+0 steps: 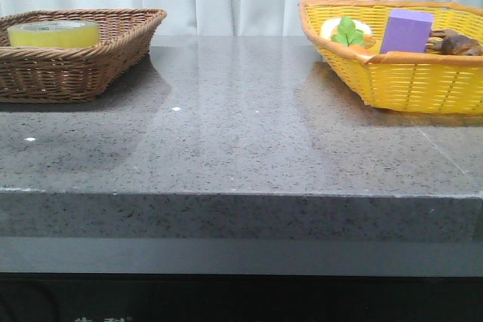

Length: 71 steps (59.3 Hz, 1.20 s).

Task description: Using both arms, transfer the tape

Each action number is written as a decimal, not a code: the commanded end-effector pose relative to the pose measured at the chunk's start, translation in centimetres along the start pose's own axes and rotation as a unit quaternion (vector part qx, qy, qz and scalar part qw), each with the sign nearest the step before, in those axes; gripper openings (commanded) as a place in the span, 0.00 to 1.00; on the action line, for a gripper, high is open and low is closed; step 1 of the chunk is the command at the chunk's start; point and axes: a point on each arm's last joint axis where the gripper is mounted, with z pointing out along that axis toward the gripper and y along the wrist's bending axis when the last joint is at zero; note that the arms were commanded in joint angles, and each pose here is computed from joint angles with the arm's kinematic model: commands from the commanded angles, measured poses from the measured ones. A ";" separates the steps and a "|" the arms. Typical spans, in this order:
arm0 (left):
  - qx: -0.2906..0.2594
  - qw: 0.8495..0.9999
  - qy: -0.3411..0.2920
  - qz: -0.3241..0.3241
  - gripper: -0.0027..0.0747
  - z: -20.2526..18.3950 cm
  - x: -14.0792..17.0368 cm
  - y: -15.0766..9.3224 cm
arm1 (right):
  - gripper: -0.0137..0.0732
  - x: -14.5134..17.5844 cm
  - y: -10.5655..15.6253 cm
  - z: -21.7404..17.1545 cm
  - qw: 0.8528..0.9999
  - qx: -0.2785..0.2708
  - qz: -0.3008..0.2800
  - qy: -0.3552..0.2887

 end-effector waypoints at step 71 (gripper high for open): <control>-0.076 0.979 -0.181 0.058 0.01 -3.7 6.3 -0.3 | 0.08 -1.1 -0.1 -0.5 0.999 0.006 -0.006 -0.043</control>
